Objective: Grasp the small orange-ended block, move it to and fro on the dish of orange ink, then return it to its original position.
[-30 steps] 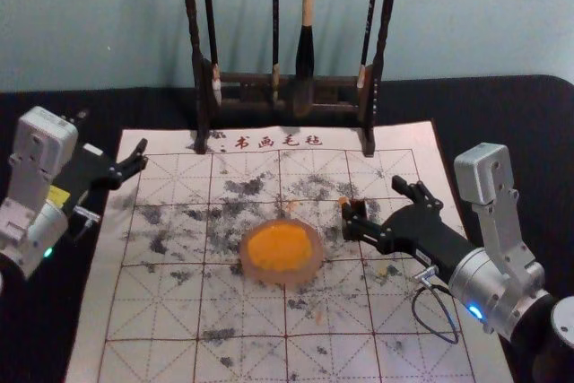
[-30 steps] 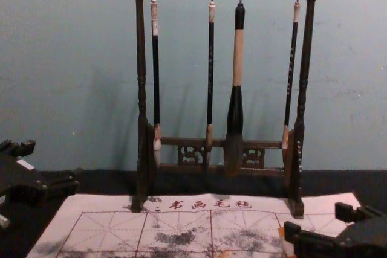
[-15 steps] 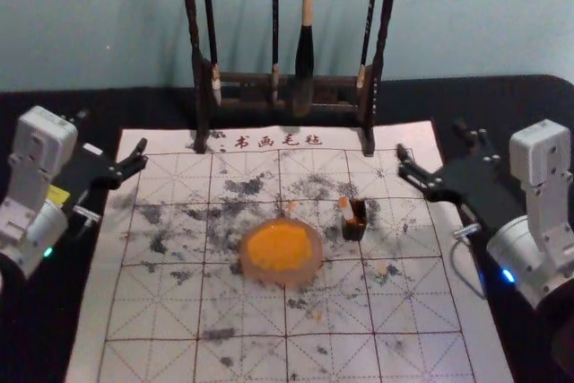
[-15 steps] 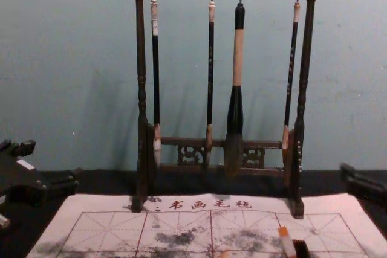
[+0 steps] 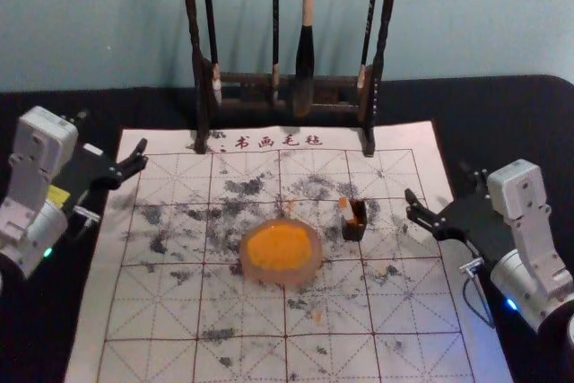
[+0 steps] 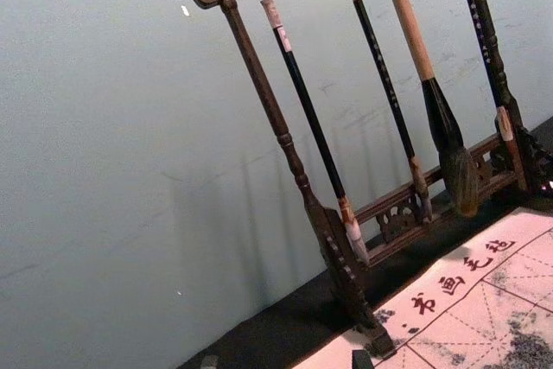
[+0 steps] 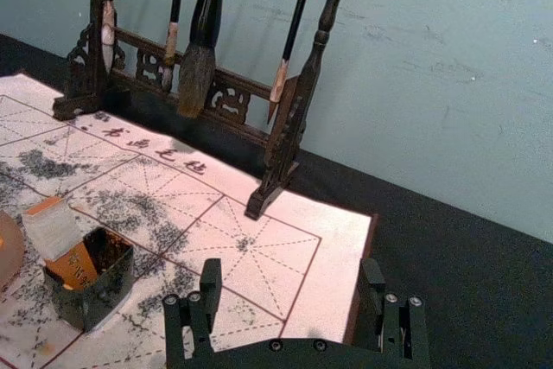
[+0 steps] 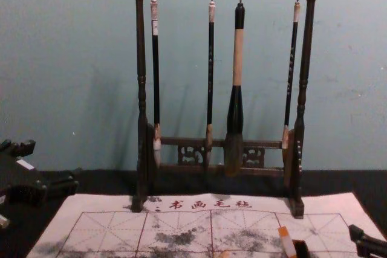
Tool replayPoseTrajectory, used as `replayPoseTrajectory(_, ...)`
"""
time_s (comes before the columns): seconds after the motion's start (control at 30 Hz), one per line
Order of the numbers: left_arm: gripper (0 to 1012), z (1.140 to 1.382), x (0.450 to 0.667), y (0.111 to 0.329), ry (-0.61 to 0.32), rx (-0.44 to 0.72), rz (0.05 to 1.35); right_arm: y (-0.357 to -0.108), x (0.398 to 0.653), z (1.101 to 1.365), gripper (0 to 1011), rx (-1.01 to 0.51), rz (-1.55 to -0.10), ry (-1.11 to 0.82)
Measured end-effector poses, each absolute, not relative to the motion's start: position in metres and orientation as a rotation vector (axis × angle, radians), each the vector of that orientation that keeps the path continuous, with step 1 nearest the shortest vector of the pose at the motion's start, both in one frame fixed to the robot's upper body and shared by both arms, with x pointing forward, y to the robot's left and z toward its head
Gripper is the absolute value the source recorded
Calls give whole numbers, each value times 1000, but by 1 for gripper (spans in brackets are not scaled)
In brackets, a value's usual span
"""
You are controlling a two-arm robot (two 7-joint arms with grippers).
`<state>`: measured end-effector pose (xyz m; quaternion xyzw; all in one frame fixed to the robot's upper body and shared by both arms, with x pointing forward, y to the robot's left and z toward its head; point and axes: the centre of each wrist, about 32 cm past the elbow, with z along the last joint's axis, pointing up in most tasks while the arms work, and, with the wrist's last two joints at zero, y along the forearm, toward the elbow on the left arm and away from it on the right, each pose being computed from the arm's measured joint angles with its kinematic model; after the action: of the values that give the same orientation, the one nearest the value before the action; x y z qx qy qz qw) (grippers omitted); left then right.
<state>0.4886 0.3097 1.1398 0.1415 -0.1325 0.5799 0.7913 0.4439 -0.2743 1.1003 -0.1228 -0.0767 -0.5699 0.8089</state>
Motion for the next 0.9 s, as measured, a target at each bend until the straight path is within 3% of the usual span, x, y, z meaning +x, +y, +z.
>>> replayPoseTrajectory(0.9, 1001, 1140, 489, 310, -285, 304, 1248, -274, 444, 1103, 1000, -254, -1224, -170)
